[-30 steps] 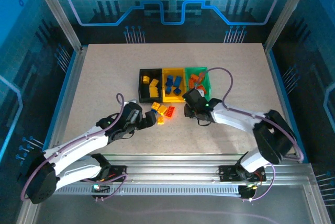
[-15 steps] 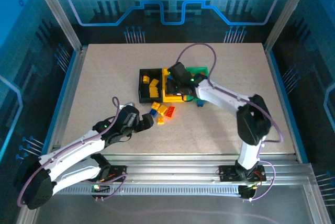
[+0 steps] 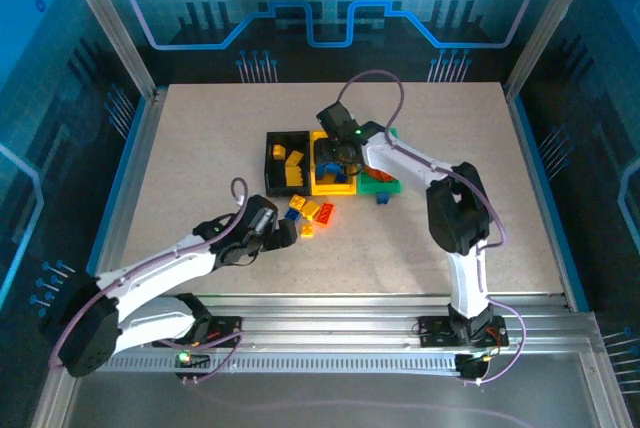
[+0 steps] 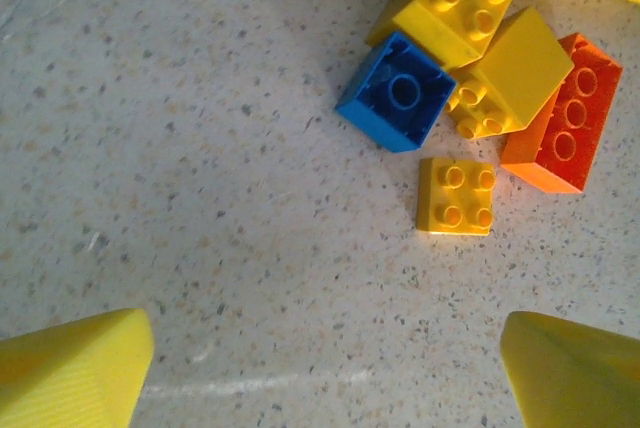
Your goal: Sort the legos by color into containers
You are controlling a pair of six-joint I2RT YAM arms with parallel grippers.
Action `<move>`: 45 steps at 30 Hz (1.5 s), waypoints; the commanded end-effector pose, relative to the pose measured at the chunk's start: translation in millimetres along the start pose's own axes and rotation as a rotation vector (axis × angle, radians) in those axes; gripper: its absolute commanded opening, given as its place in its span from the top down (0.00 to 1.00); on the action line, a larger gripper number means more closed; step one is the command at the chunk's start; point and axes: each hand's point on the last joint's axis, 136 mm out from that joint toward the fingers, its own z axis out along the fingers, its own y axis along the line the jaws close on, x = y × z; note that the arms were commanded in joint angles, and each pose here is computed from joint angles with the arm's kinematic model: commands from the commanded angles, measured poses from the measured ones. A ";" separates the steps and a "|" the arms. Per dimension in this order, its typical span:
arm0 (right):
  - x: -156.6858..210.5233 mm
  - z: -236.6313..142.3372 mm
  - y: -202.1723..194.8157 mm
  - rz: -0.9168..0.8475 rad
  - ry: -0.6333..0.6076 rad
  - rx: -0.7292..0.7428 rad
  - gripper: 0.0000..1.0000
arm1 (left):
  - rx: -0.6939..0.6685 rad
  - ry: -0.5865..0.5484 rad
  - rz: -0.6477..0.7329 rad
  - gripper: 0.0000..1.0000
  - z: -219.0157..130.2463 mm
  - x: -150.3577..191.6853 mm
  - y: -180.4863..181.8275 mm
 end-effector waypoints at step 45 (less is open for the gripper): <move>40.4 -83.7 -56.0 0.098 -0.119 -0.049 0.20 | -0.089 -0.070 0.259 0.71 22.5 -35.0 -41.9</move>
